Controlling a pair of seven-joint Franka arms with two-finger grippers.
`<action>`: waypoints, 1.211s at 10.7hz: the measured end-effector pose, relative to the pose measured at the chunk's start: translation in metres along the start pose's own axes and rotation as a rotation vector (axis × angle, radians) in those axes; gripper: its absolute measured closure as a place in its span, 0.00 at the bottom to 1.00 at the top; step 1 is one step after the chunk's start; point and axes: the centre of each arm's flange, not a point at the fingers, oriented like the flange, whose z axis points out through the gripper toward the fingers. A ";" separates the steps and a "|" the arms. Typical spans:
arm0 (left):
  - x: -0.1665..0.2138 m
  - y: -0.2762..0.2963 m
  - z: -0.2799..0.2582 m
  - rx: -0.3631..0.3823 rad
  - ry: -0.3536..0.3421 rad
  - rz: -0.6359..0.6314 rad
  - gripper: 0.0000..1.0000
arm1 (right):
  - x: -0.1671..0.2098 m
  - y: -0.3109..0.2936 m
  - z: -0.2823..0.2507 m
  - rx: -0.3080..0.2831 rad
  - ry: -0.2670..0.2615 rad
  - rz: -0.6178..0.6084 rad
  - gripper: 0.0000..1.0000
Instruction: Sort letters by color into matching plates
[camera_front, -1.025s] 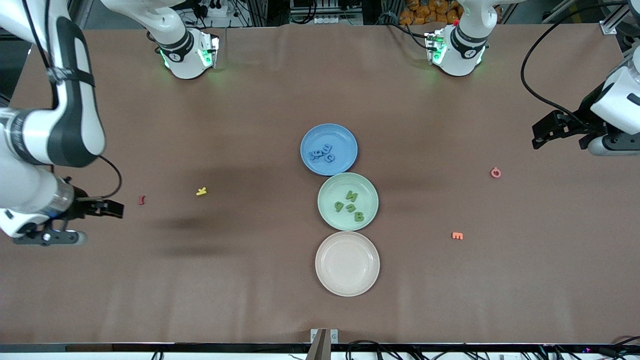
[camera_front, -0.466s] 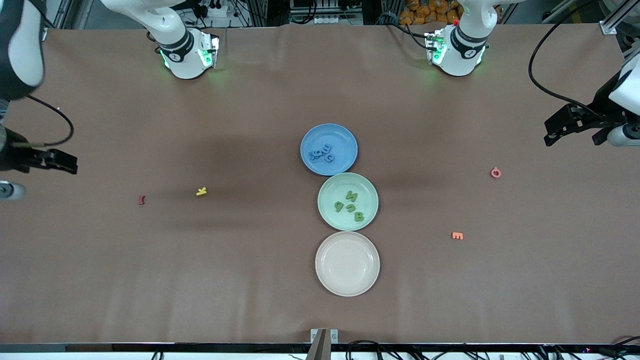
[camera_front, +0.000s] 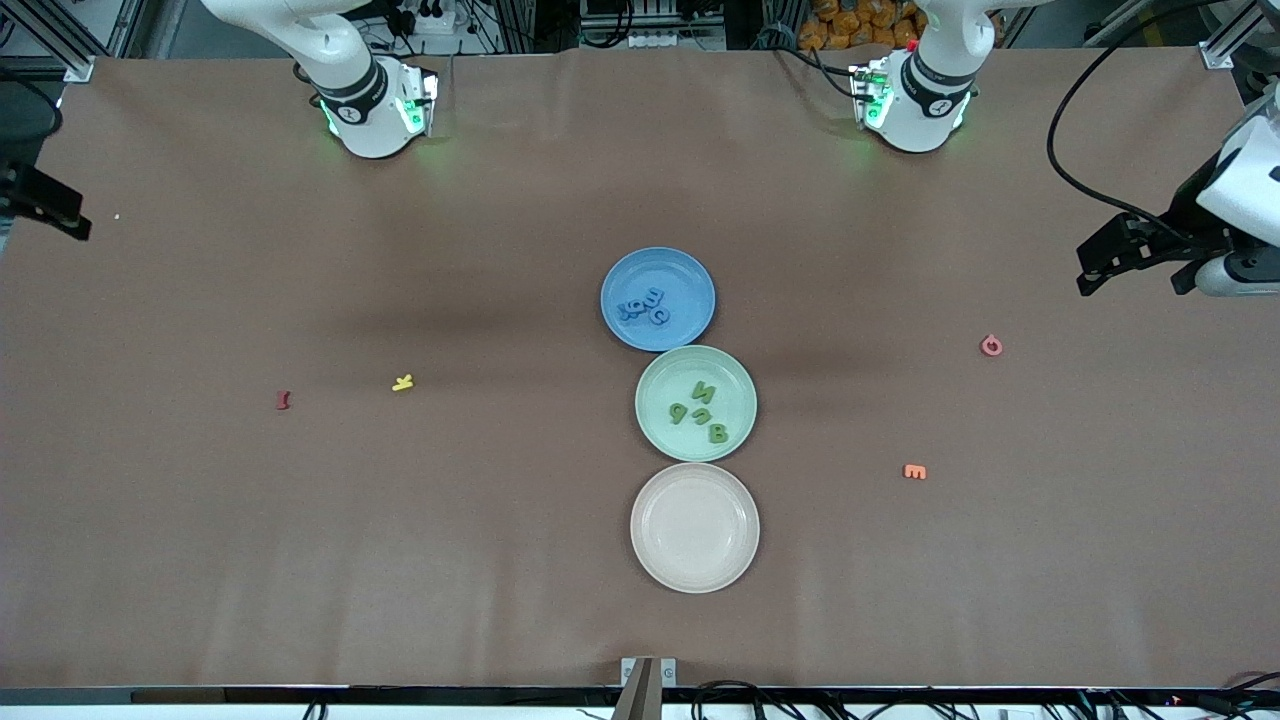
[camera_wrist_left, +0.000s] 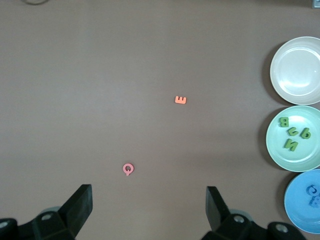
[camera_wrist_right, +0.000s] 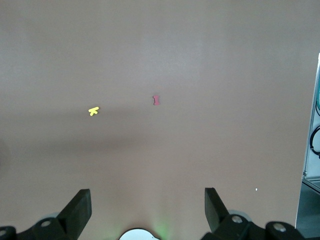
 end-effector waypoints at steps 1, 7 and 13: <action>-0.001 0.008 0.000 -0.003 0.000 0.014 0.00 | -0.008 -0.001 -0.010 0.017 0.013 0.006 0.00; -0.004 0.023 0.001 -0.005 -0.003 0.033 0.00 | -0.013 -0.038 -0.019 0.101 0.025 0.039 0.00; -0.005 0.025 0.003 -0.005 -0.009 0.039 0.00 | 0.004 -0.038 0.003 0.103 0.055 0.047 0.00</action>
